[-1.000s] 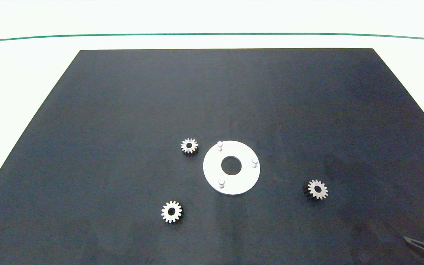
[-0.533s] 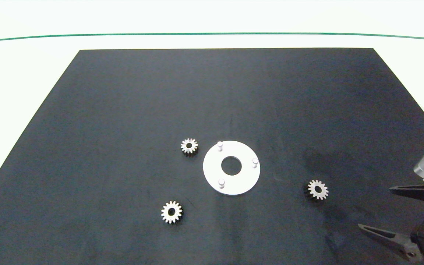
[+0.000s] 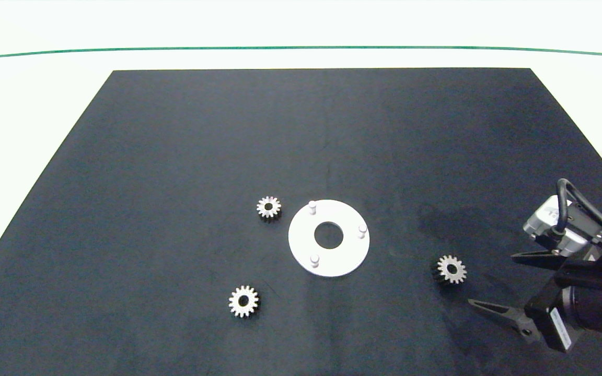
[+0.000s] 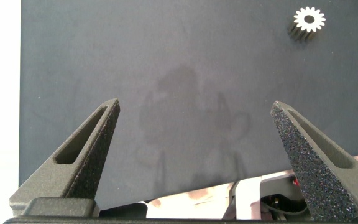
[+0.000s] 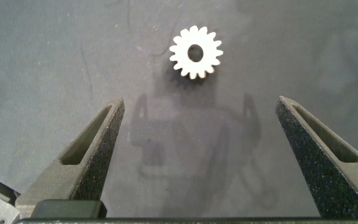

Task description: Install three planetary gears onto the carrier pins

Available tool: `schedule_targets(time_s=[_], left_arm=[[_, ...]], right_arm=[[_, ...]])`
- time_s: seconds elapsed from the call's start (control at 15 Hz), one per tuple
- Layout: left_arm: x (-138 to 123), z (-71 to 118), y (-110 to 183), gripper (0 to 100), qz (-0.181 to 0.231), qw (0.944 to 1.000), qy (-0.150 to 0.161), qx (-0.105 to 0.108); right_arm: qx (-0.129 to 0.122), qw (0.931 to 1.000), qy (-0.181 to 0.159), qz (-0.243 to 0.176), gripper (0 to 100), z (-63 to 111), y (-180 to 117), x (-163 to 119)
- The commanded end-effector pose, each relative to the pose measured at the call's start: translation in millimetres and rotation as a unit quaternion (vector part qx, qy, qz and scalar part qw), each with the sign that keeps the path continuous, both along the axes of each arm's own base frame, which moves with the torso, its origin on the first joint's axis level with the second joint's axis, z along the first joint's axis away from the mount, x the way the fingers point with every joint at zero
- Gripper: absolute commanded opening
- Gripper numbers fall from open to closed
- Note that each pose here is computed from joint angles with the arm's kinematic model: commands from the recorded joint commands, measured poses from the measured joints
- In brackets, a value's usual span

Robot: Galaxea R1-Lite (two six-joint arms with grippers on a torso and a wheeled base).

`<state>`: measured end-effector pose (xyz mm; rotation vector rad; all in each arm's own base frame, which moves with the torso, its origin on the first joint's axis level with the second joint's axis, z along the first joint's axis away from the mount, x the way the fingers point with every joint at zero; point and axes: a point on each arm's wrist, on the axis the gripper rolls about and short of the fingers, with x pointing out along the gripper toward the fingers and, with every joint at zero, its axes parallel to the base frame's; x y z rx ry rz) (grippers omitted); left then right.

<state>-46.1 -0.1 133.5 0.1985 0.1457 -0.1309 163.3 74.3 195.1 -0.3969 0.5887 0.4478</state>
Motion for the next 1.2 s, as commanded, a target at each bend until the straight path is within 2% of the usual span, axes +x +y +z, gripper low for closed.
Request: schedule_targets(time_s=[0.07, 0.27, 0.4, 0.53, 0.8, 1.2], left_arm=[[1, -2.5, 0, 100, 0.001, 1.0, 0.005, 0.001], [1, -2.9, 0, 100, 0.0, 1.0, 0.005, 0.001], [1, -2.5, 0, 100, -0.001, 1.0, 0.005, 0.001], [1, -2.9, 0, 100, -0.001, 1.0, 0.006, 0.001], [1, -2.9, 0, 100, -0.001, 1.0, 0.006, 0.001], [1, -2.9, 0, 100, -0.001, 1.0, 0.005, 0.001]], right_arm=[[-0.009, 0.9997, 0.02, 0.01, 100, -7.6, 7, 7], [-0.003, 0.9997, 0.025, 0.004, 100, -12.7, 12, 15], [0.007, 0.9999, 0.015, -0.002, 100, -14.1, 15, 23], [0.008, 0.9999, 0.014, -0.002, 100, -14.6, 18, 28], [0.015, 0.9991, 0.037, -0.013, 100, -22.4, 24, 40], [0.013, 0.9991, 0.037, -0.014, 100, -27.1, 29, 50]])
